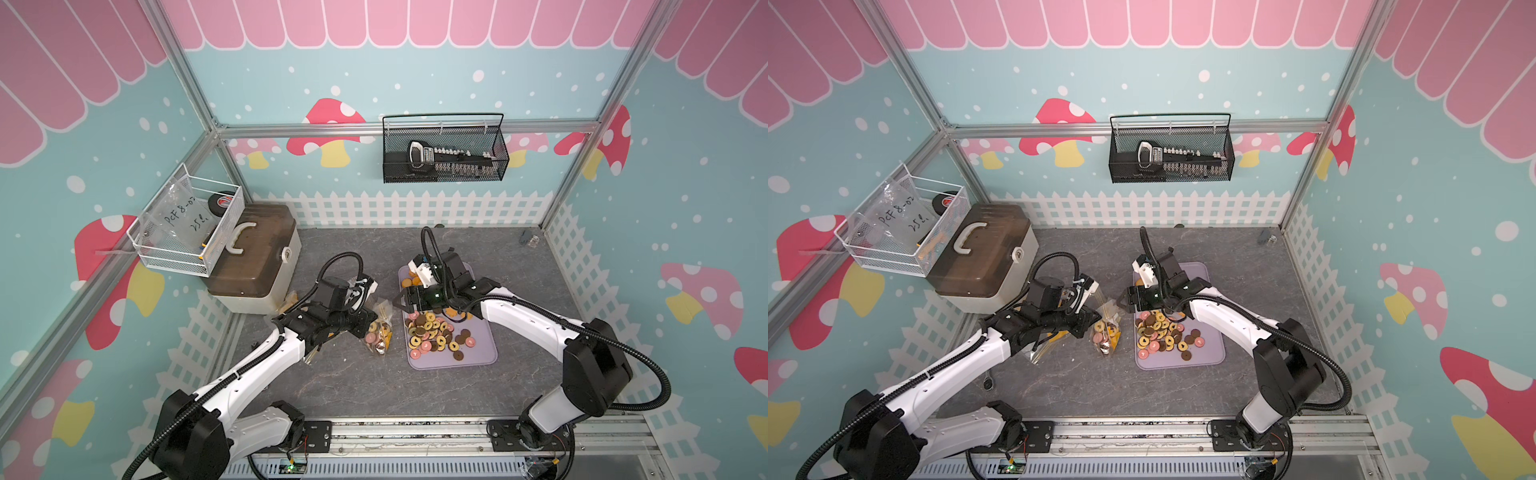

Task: Pour cookies out of the ziploc bag
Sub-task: Open the ziploc bag at the center of the board.

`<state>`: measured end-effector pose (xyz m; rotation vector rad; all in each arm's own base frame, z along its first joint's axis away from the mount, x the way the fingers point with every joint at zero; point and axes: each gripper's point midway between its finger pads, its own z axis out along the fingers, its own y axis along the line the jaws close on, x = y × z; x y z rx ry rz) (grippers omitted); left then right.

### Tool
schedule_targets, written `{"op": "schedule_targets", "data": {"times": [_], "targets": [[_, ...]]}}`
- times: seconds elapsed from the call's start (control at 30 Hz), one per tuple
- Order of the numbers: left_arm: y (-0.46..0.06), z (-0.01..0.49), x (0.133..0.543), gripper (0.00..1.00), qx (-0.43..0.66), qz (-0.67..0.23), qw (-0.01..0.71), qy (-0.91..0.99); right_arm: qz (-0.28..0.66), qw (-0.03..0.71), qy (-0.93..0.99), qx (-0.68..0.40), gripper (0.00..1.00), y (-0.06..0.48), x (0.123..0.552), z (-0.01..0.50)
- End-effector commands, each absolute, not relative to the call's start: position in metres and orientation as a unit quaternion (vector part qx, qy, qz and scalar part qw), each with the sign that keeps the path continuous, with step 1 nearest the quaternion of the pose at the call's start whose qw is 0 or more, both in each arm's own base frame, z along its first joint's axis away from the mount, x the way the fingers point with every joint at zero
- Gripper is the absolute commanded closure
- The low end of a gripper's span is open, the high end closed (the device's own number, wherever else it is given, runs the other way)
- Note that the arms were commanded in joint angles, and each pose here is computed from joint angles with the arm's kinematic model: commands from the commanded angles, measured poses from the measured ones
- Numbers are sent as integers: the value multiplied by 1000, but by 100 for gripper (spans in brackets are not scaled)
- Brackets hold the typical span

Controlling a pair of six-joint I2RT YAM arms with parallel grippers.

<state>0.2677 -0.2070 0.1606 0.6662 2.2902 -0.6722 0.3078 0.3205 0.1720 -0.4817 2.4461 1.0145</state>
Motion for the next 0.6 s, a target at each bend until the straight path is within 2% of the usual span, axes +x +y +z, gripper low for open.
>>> {"op": "schedule_targets", "data": {"times": [0.0, 0.3, 0.57], "targets": [[-210, 173, 270, 100, 270, -256, 345, 862, 369, 218, 884, -188, 17, 327, 308, 170], [-211, 172, 270, 100, 271, -260, 341, 862, 370, 199, 883, -211, 17, 340, 296, 160], [-217, 168, 265, 100, 272, -256, 339, 863, 377, 190, 876, -232, 23, 340, 283, 162]]}}
